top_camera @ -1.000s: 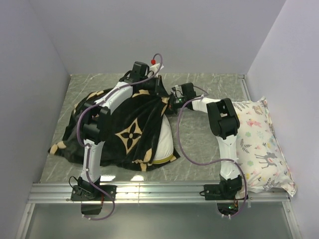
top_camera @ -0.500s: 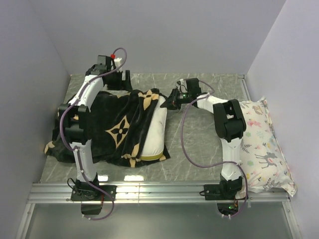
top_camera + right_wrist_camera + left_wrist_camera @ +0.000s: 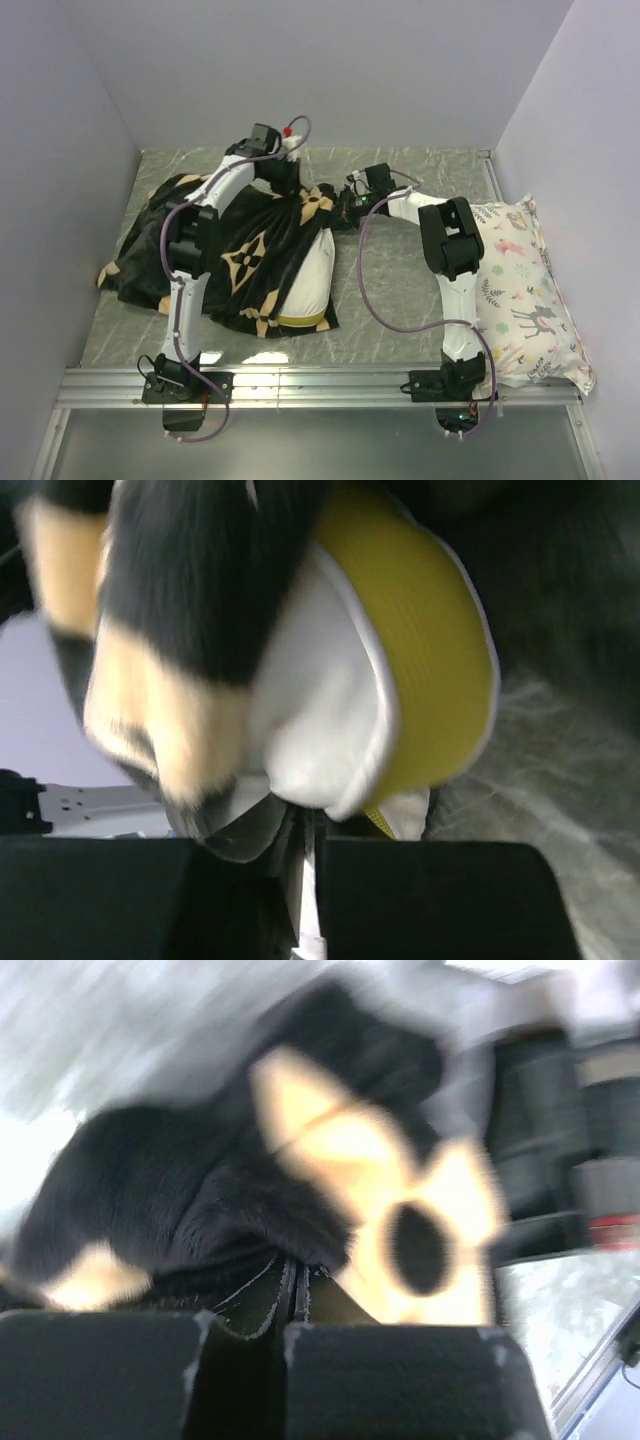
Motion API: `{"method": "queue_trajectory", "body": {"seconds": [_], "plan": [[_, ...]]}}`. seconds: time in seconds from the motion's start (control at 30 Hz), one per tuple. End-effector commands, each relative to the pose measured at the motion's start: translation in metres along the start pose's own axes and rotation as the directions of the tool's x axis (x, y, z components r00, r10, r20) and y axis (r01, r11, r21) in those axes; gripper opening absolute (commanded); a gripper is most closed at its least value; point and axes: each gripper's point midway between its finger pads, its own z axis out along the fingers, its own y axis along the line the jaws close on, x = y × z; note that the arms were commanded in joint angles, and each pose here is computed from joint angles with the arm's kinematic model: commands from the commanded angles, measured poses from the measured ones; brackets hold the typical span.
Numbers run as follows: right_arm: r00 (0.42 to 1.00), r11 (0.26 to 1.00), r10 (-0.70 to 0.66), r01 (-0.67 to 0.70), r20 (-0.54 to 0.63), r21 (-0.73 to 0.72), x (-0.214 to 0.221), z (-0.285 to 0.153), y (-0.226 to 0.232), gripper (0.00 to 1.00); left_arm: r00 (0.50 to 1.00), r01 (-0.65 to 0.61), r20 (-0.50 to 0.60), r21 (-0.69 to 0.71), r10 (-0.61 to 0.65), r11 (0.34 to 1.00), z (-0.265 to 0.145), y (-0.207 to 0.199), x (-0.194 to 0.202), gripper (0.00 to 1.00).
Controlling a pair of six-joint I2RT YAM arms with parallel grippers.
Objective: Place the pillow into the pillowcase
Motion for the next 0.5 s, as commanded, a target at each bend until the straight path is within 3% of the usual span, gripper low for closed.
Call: {"method": "queue_trajectory", "body": {"seconds": [0.0,0.17,0.27,0.3,0.33,0.37,0.4,0.47], "plan": [[0.996,0.992,-0.074,0.078,0.042,-0.098,-0.026,-0.002,0.038,0.0,0.974,-0.216,0.149,0.376,0.172,0.901,0.002,-0.142,-0.047,0.0],[0.979,0.984,-0.131,0.148,0.157,-0.102,-0.065,-0.022,0.059,0.0,0.945,-0.291,0.27,0.433,0.185,0.853,0.003,-0.166,-0.086,0.0],[0.966,0.985,-0.156,0.168,0.208,-0.044,-0.08,-0.035,0.053,0.01,0.932,-0.313,0.29,0.333,0.219,0.89,0.003,-0.146,-0.094,0.26],[0.961,0.982,-0.172,0.184,0.218,-0.034,-0.082,-0.041,0.053,0.14,0.931,-0.304,0.293,0.285,0.219,0.909,0.002,-0.134,-0.095,0.44],[0.96,0.986,-0.159,0.168,0.229,-0.019,-0.086,-0.048,0.046,0.2,0.921,-0.305,0.323,0.243,0.219,0.921,-0.02,-0.124,-0.105,0.5],[0.96,0.988,-0.147,0.152,0.237,0.0,-0.087,-0.053,0.039,0.27,0.934,-0.268,0.297,0.219,0.198,0.938,-0.021,-0.107,-0.095,0.54],[0.959,0.988,-0.152,0.153,0.24,0.017,-0.085,-0.062,0.039,0.44,0.921,-0.273,0.332,0.181,0.203,0.945,-0.049,-0.105,-0.103,0.59],[0.959,0.991,-0.136,0.127,0.25,0.052,-0.081,-0.078,0.026,0.54,0.935,-0.215,0.311,0.111,0.171,0.97,-0.076,-0.068,-0.093,0.61]]}}
